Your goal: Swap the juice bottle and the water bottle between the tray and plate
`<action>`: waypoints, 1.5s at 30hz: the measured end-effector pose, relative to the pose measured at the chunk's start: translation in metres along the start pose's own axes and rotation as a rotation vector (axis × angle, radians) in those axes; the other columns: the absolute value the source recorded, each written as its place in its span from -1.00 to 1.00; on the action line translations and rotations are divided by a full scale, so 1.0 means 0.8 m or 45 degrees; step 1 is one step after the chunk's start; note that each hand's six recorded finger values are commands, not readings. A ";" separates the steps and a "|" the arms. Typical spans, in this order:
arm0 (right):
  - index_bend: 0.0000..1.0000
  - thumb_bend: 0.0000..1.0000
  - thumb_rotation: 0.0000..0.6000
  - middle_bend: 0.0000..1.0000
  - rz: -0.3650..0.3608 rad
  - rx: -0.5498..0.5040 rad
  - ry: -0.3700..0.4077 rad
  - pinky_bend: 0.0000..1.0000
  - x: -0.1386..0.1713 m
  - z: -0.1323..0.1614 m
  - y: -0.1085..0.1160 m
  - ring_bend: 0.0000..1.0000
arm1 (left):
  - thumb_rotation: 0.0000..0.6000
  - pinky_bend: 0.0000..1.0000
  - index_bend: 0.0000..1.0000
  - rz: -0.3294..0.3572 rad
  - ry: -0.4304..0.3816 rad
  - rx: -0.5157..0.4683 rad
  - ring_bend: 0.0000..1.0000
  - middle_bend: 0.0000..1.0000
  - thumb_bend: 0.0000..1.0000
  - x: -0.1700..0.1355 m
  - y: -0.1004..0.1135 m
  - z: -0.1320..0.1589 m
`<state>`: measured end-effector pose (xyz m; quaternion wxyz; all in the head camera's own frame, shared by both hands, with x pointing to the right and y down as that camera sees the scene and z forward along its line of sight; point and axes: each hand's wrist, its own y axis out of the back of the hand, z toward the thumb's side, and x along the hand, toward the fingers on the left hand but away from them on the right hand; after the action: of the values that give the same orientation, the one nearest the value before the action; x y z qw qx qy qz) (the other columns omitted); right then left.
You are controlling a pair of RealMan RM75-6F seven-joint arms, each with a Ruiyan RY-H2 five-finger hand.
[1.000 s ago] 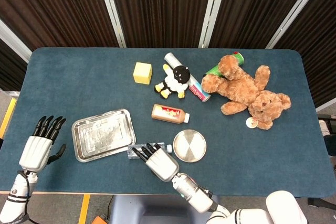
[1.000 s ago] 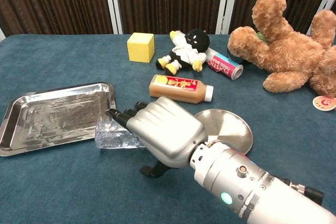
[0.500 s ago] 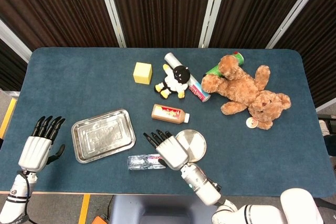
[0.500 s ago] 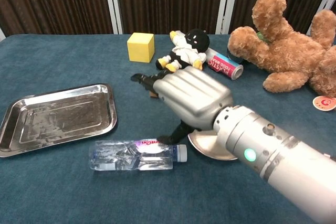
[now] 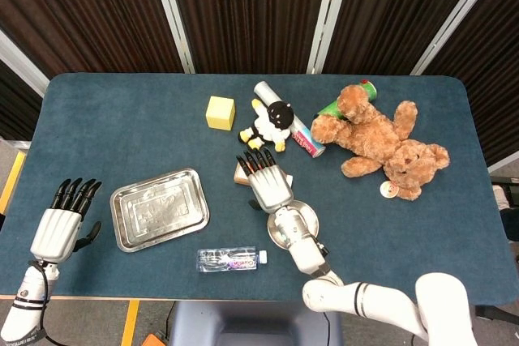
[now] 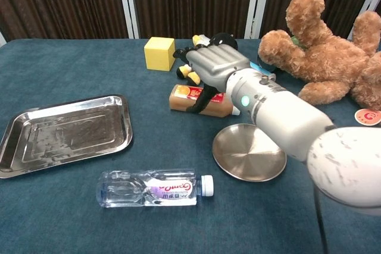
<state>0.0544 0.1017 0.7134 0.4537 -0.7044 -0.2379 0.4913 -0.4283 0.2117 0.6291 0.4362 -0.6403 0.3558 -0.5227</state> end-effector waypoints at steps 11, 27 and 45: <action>-0.91 -0.39 1.00 -0.70 0.137 0.028 -0.108 -0.70 -0.052 0.009 -0.037 -0.94 | 1.00 -0.93 -1.00 -0.001 0.031 0.005 -1.00 -0.86 -0.24 0.005 0.001 -0.011; -0.21 -0.39 1.00 -0.15 0.143 -0.013 -0.188 0.09 -0.068 -0.011 -0.050 -0.33 | 1.00 -0.93 -1.00 -0.025 0.034 0.013 -1.00 -0.86 -0.24 0.005 -0.002 -0.011; 0.83 -0.21 1.00 0.63 -0.032 -0.020 -0.135 0.92 -0.067 -0.006 -0.026 0.58 | 1.00 -0.93 -1.00 -0.020 0.031 0.016 -1.00 -0.86 -0.23 0.004 0.001 -0.011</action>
<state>0.0396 0.0674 0.7579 0.4410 -0.6778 -0.2744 0.5204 -0.4365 0.2070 0.6301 0.4317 -0.6341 0.3526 -0.5360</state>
